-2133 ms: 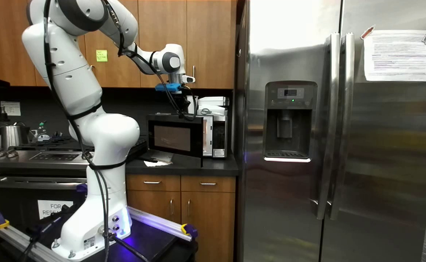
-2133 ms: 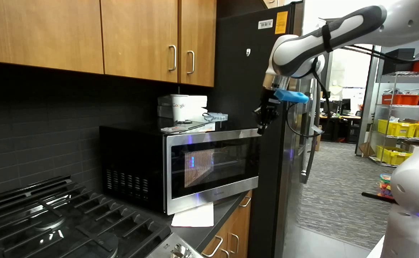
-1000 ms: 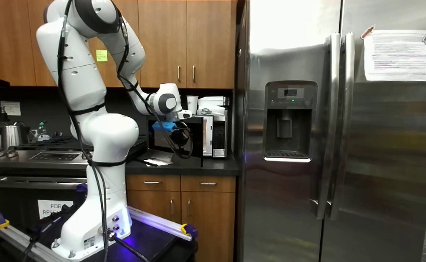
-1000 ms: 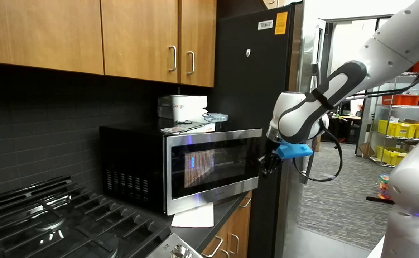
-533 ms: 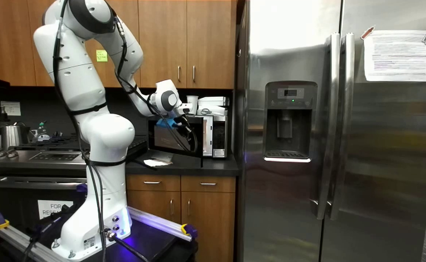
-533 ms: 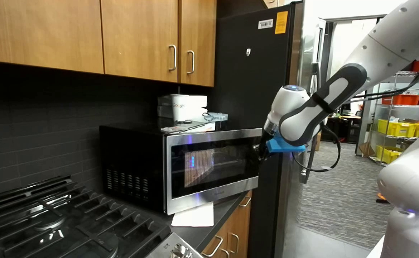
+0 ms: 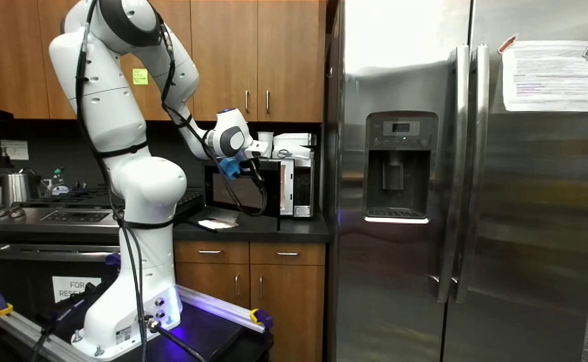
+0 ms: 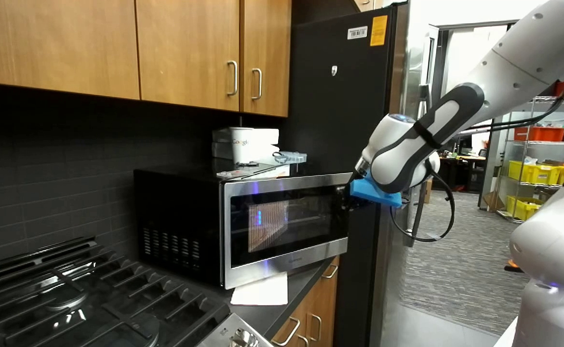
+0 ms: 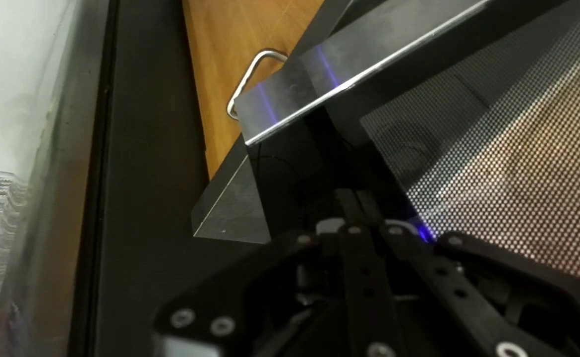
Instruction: Push the microwave door closed
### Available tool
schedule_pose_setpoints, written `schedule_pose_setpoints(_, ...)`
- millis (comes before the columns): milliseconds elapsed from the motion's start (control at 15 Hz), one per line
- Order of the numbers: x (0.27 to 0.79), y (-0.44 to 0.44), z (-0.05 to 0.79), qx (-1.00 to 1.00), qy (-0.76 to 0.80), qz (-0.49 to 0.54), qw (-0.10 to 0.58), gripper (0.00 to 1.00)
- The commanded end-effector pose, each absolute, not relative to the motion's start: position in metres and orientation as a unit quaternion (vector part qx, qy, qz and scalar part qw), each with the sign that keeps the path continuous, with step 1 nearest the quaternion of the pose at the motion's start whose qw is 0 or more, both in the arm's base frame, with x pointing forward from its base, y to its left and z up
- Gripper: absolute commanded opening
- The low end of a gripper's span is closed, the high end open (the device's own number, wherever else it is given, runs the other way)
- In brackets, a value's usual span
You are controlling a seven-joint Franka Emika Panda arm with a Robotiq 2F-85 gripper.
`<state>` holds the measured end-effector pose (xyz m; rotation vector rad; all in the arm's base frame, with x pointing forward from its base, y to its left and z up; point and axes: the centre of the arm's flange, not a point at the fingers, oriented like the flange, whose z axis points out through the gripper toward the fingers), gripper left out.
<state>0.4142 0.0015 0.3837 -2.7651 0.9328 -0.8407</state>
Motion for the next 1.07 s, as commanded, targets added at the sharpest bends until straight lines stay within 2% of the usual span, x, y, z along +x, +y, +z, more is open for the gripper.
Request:
schedule_pose_setpoints(0, 0.418, -0.011, 0.379, -0.881, 0.348, -0.308, 0.089, 0.00)
schedule_pose_setpoints(400, 0.445, 0.008, 0.367, -0.824, 0.408, -0.354, 0.172, 0.00)
schedule_pose_setpoints(733, 0.490, 0.066, 0.352, -0.764, 0.452, -0.376, 0.264, 0.00)
schedule_pose_setpoints(1000, 0.535, 0.087, 0.385, -0.745, 0.459, -0.381, 0.298, 0.00)
